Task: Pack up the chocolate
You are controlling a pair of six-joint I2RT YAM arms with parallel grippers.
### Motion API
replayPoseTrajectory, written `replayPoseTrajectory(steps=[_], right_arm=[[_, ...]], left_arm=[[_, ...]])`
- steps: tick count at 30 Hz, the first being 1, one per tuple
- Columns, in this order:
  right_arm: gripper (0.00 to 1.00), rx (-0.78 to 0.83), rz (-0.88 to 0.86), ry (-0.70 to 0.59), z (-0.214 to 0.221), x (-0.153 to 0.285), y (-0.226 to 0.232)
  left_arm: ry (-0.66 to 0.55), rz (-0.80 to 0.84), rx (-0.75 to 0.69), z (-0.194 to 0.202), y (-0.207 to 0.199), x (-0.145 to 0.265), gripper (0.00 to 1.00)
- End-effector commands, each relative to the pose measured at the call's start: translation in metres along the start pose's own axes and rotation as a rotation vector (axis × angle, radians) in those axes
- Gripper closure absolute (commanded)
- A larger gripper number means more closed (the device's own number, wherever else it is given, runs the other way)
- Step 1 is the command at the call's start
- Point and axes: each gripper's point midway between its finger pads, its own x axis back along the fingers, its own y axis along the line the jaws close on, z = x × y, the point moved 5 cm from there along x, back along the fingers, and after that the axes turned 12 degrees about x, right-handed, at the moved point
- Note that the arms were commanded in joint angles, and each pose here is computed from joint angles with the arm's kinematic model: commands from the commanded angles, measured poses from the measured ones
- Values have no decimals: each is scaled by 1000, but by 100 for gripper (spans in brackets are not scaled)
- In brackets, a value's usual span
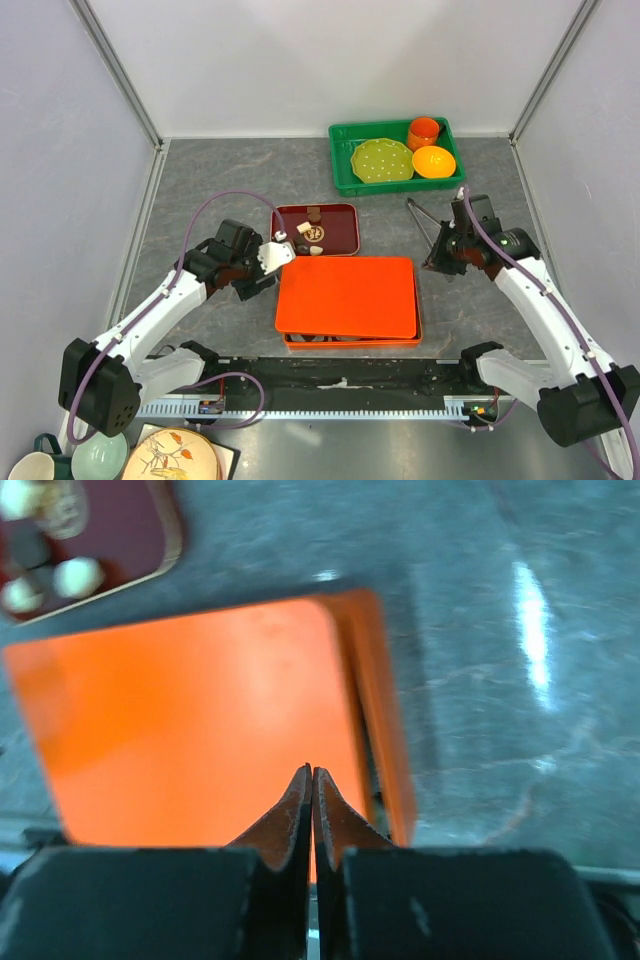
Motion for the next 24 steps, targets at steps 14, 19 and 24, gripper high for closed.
replayPoseTrajectory(steps=[14, 19, 24], right_arm=[[100, -157, 221, 212, 73, -64, -57], [100, -187, 194, 249, 90, -74, -59], [100, -225, 141, 270, 97, -82, -54]], left_arm=[[-52, -74, 13, -11, 11, -10, 21], [-63, -72, 12, -14, 12, -11, 22], [-57, -65, 15, -16, 11, -14, 22]])
